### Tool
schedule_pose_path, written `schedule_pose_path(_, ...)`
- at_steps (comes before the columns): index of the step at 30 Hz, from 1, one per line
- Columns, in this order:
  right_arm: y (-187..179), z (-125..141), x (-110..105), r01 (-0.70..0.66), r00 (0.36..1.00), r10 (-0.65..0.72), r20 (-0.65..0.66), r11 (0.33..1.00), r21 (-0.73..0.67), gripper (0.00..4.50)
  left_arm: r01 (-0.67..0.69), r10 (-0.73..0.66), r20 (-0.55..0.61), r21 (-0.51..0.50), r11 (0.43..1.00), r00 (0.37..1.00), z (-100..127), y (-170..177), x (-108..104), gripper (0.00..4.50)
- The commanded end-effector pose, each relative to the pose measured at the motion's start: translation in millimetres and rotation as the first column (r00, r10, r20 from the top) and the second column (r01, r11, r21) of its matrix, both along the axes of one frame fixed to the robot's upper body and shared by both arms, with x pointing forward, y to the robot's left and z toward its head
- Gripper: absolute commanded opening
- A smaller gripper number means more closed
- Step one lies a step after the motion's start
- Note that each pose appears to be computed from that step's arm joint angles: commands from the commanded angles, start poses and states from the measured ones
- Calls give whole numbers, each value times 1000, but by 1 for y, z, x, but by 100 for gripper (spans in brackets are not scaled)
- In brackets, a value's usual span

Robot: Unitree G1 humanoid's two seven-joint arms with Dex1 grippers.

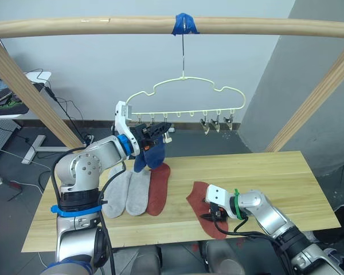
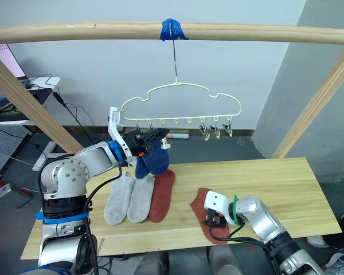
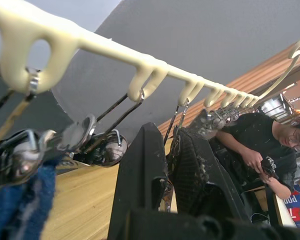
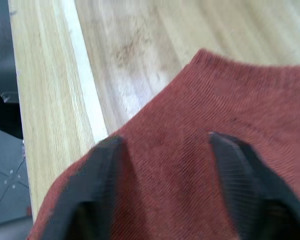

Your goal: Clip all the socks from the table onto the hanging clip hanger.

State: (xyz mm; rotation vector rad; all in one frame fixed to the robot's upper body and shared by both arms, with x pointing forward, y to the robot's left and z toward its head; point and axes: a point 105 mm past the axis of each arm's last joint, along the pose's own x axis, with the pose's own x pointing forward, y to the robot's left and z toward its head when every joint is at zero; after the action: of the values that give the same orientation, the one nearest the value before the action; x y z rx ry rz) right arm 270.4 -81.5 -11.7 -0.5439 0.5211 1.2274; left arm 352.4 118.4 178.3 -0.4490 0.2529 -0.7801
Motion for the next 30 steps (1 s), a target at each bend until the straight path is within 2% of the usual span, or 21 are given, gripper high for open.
schedule_pose_path(1, 7, 27, 15, 42, 996, -48, 73, 996, 81, 431, -4, 4, 18, 10, 1000, 1000, 2, 2, -2, 21)
schedule_pose_path(2, 9, 27, 18, 50, 995, -56, 82, 996, 77, 445, -4, 4, 19, 10, 1000, 1000, 3, 1, -1, 21)
schedule_pose_path(16, 8, -9, 32, 135, 988, -133, 76, 991, -14, 445, 10, -11, 19, 20, 1000, 1000, 2, -2, -2, 21)
schedule_pose_path(20, 2, -25, 27, 126, 992, -124, 39, 990, -66, 445, 9, -10, 22, 21, 1000, 1000, 3, -3, -1, 21)
schedule_pose_path(24, -2, -30, 28, 99, 993, -92, 74, 989, -111, 356, 8, -9, 25, 19, 1000, 1000, 4, -3, -1, 21)
schedule_pose_path(30, -3, -27, 28, 106, 992, -99, 75, 990, -88, 143, 3, -3, 26, 17, 1000, 1000, 4, -2, 0, 21)
